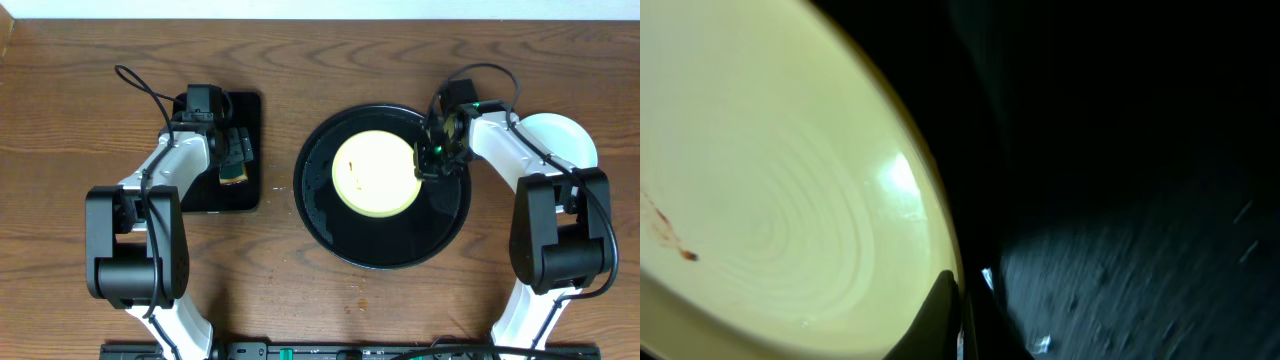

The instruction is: Clean dirty plates on tray and stack at the side

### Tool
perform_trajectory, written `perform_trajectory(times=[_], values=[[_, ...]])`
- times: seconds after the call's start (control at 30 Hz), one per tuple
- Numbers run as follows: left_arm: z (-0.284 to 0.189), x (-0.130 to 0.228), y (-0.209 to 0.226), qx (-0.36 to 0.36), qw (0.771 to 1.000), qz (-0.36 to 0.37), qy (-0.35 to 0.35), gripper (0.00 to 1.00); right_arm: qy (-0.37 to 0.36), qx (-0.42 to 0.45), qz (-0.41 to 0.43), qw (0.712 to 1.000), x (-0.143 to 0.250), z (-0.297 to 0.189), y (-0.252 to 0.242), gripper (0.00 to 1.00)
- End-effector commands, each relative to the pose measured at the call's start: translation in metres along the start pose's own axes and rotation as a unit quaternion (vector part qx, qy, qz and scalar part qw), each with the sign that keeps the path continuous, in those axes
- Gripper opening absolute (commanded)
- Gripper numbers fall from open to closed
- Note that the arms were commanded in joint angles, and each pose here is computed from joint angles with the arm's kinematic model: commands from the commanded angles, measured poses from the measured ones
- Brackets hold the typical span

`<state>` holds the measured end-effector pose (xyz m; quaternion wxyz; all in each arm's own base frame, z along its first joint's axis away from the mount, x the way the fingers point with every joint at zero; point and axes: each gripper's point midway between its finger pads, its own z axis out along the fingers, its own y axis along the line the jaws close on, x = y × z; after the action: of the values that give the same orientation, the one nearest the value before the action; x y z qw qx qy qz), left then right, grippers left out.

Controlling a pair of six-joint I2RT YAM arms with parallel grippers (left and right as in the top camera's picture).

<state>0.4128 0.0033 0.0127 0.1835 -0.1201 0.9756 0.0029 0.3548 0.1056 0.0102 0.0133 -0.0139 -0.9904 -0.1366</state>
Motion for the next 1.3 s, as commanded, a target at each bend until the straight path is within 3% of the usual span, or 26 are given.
perform_trajectory(times=[0.0, 0.17, 0.5, 0.93, 1.07, 1.27], values=[[0.001, 0.001, 0.003, -0.007, 1.0, 0.002, 0.001, 0.91, 0.028, -0.004, 0.01, 1.0, 0.016, 0.004, 0.003, 0.01], [0.001, 0.001, 0.003, -0.007, 1.0, 0.002, 0.001, 0.91, 0.006, -0.009, -0.001, 1.0, 0.01, -0.011, 0.008, 0.03], [0.001, 0.001, 0.003, -0.007, 1.0, 0.002, 0.001, 0.91, -0.077, 0.019, -0.07, 0.994, -0.011, -0.048, 0.011, 0.24], [0.001, 0.001, 0.003, -0.007, 1.0, 0.002, 0.001, 0.92, -0.059, 0.023, -0.099, 0.993, 0.0, 0.007, 0.014, 0.25], [0.001, 0.001, 0.003, -0.007, 1.0, 0.002, 0.001, 0.91, -0.067, 0.059, -0.105, 0.99, 0.0, 0.014, 0.004, 0.24], [0.001, 0.001, 0.003, -0.007, 1.0, 0.002, 0.001, 0.91, -0.062, 0.087, -0.101, 0.989, 0.005, 0.018, -0.008, 0.08]])
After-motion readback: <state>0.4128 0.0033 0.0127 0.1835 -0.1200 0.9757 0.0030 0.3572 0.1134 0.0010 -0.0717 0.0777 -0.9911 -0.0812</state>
